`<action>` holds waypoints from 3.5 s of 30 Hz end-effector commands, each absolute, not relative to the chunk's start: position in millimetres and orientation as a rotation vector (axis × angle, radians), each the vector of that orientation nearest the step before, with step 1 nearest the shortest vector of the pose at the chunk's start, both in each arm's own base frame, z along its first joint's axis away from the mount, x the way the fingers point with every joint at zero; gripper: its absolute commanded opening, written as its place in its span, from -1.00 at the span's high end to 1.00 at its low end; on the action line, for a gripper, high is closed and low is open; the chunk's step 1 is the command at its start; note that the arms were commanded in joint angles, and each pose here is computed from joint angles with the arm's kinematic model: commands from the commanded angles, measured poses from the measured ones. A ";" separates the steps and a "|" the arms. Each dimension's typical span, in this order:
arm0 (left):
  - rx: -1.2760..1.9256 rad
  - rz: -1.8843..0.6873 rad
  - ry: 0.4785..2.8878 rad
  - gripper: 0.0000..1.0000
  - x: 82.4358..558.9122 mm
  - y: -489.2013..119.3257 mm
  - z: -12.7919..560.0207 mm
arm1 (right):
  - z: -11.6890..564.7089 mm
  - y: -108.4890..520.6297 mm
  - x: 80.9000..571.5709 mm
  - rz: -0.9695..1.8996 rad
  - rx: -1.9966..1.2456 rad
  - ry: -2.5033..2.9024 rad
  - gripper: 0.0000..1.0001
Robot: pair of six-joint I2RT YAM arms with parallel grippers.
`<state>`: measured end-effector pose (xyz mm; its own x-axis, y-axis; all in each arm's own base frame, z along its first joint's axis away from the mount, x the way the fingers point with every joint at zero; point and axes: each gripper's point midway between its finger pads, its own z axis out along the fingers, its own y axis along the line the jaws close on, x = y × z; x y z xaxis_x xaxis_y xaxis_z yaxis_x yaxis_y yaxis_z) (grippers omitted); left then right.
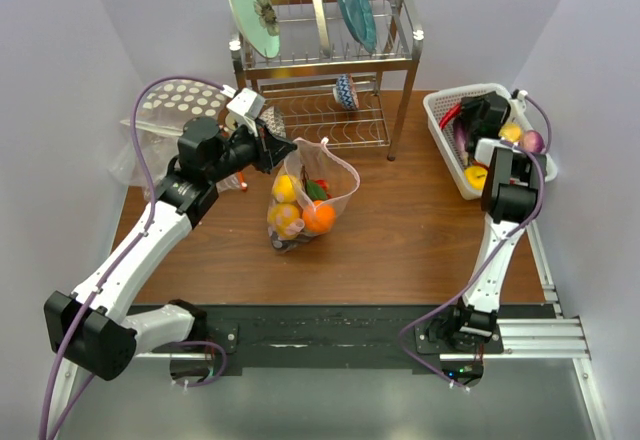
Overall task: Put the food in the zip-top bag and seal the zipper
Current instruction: Pick up the fake vegetable from the bin, then place the fake vegetable in the zipper food storage bag.
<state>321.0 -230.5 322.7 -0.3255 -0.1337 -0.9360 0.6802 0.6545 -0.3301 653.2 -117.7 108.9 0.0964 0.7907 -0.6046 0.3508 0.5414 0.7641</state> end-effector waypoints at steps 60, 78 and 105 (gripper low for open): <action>0.512 -1.042 1.623 1.00 298.6 -277.9 400.6 | 496.5 224.4 224.8 1.695 -0.443 0.858 0.55; 0.546 -1.113 1.638 1.00 296.8 -316.8 409.8 | 498.8 249.9 207.8 1.577 -0.617 0.919 0.63; 0.587 -1.125 1.502 1.00 265.4 -308.4 487.8 | 420.0 276.6 222.9 1.201 -0.893 1.185 0.32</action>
